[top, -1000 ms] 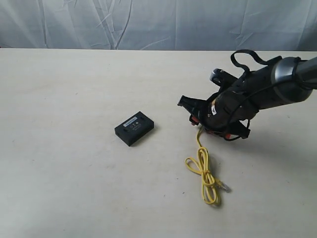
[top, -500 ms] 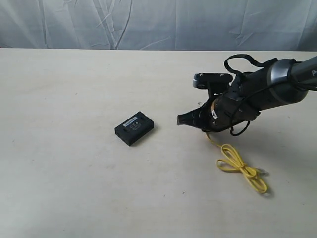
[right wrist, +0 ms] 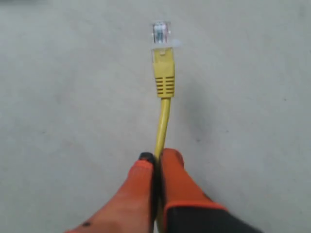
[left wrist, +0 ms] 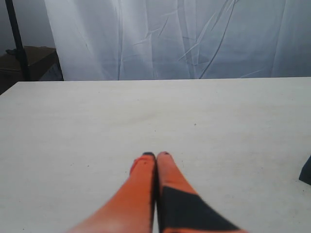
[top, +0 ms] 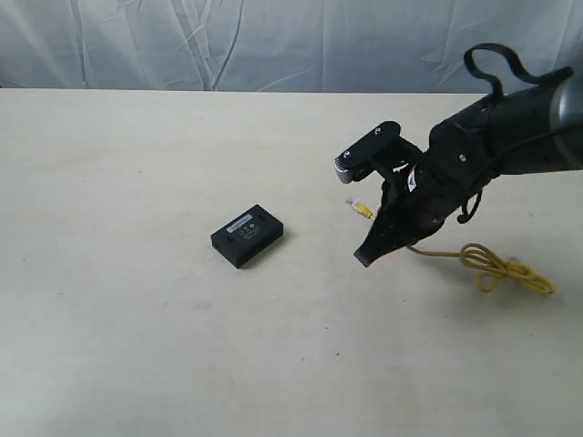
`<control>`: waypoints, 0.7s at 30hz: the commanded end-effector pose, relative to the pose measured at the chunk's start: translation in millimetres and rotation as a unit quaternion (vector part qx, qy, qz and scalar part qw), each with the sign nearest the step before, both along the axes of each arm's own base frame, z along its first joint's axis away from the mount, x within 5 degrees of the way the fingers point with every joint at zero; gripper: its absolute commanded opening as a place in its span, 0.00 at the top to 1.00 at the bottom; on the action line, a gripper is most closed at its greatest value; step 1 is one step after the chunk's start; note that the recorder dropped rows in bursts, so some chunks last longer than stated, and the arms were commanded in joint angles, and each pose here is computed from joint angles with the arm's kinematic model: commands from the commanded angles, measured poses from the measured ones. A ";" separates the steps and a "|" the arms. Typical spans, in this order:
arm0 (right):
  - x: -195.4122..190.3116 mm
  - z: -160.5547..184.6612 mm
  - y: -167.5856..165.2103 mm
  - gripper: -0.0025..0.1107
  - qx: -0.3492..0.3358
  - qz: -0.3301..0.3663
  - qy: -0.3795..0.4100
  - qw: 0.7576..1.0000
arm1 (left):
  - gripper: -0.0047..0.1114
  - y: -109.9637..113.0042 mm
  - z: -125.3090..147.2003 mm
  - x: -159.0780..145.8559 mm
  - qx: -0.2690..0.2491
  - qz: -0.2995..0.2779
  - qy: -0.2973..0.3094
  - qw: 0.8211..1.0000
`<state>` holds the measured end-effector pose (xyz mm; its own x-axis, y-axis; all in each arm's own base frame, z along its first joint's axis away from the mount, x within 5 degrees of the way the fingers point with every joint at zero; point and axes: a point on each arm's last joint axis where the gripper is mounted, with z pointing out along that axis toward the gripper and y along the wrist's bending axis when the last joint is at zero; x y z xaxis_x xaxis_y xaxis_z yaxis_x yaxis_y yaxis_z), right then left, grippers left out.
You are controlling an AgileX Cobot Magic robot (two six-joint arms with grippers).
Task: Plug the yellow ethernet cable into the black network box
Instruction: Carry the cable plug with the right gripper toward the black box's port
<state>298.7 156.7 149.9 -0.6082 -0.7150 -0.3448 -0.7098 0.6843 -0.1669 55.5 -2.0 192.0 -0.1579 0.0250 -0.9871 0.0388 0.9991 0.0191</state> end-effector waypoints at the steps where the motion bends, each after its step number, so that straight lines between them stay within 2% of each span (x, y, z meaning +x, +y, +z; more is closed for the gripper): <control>1: -14.8 4.7 8.9 0.98 0.033 0.065 0.041 0.996 | 0.96 0.1 0.1 -0.1 -0.006 0.002 -0.007 1.000; 4: -25.4 2.9 20.7 0.98 0.037 0.117 0.064 0.990 | 0.96 0.1 0.1 -0.1 -0.006 0.002 -0.007 1.000; 9: -35.6 -1.4 37.7 0.98 0.038 0.142 0.069 0.987 | 0.96 0.1 0.1 -0.1 -0.006 0.002 -0.007 1.000; 21: -37.4 -15.7 47.8 0.98 0.049 0.133 0.080 0.987 | 0.96 0.1 0.1 -0.1 -0.006 0.002 -0.007 1.000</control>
